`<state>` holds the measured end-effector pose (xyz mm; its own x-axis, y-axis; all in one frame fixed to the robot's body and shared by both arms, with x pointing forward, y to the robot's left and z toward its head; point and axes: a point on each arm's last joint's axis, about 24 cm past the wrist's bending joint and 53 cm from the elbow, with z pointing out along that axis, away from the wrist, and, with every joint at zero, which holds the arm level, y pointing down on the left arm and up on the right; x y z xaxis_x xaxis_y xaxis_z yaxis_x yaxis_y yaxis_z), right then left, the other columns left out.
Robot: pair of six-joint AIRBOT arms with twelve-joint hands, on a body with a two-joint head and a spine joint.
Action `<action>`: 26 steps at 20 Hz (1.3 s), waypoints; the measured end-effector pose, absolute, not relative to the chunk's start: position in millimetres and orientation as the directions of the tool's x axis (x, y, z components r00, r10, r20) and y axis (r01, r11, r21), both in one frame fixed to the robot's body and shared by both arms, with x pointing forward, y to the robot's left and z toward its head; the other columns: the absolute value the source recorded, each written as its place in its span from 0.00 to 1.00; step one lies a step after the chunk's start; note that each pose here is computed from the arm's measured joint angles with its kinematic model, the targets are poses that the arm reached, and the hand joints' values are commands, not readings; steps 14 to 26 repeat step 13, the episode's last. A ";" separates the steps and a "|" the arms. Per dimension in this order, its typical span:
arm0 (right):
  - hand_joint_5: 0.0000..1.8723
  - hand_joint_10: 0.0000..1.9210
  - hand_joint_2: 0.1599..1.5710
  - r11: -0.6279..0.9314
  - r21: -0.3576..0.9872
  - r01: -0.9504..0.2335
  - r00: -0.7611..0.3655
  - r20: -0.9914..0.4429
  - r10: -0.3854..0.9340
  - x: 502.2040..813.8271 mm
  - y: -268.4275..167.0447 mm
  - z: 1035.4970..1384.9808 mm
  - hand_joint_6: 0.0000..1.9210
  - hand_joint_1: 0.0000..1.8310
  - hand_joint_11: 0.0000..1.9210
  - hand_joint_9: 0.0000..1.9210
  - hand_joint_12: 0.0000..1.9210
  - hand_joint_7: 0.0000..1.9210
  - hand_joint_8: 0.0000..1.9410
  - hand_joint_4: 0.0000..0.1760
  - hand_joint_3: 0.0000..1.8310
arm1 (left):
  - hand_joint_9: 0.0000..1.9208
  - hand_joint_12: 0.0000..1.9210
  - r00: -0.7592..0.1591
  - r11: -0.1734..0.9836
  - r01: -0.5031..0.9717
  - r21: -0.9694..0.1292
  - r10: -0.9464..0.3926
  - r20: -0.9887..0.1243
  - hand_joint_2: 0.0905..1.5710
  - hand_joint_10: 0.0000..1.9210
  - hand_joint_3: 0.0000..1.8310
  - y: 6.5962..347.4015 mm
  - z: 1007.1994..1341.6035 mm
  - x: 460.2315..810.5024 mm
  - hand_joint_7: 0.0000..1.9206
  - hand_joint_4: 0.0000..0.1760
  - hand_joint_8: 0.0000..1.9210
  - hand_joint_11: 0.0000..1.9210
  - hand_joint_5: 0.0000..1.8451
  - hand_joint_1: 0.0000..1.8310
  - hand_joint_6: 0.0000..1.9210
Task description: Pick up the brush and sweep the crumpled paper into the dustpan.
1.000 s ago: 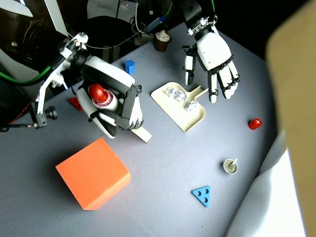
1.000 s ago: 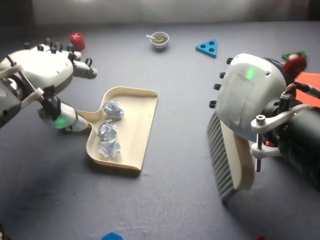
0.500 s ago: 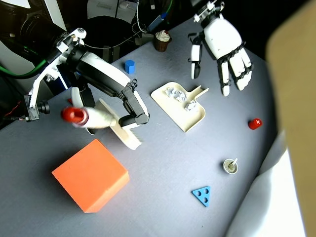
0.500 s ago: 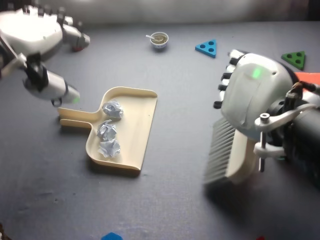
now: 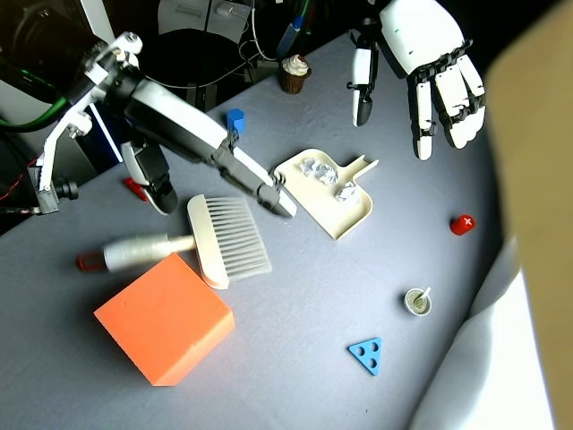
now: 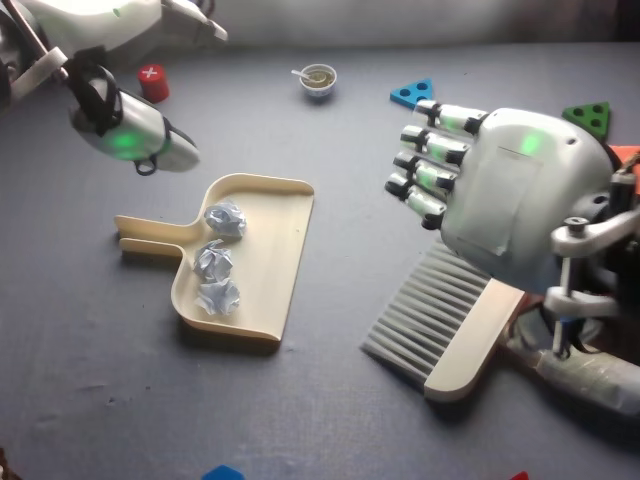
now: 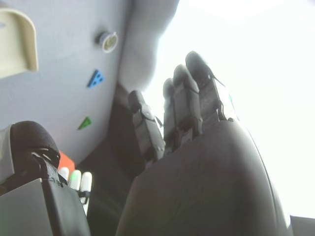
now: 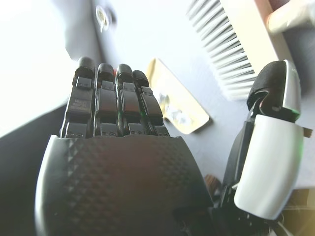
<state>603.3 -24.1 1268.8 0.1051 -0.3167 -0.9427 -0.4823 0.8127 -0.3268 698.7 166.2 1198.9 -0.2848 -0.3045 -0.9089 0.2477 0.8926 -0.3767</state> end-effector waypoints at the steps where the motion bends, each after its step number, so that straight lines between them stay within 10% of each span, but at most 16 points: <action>1: 0.01 0.00 0.48 0.808 -0.277 -0.521 0.087 -0.958 -0.272 599.0 -24.9 1268.7 0.00 0.27 0.03 0.00 0.01 0.01 0.00 0.00 0.01 | 0.10 0.30 -0.289 0.892 0.251 -0.376 -0.302 -0.909 0.58 0.00 0.00 166.2 1199.7 696.0 0.11 0.77 0.00 0.00 0.26 0.45 0.00; 9: 0.02 0.00 0.48 0.783 0.118 -0.611 -0.157 -0.987 0.027 597.1 -74.8 1263.9 0.00 0.27 0.04 0.02 0.01 0.03 0.00 0.00 0.00 | 0.08 0.25 -0.249 0.904 0.246 -0.350 -0.290 -0.924 0.59 0.00 0.00 180.4 1218.2 700.3 0.10 0.72 0.00 0.00 0.24 0.45 0.00; 26: 0.02 0.00 0.49 0.707 0.131 -0.695 -0.201 -0.979 -0.017 574.1 -75.4 1251.6 0.00 0.28 0.04 0.02 0.01 0.03 0.00 0.00 0.00 | 0.09 0.28 -0.259 0.904 0.251 -0.347 -0.282 -0.924 0.59 0.00 0.00 178.3 1216.1 698.2 0.10 0.70 0.00 0.00 0.24 0.45 0.00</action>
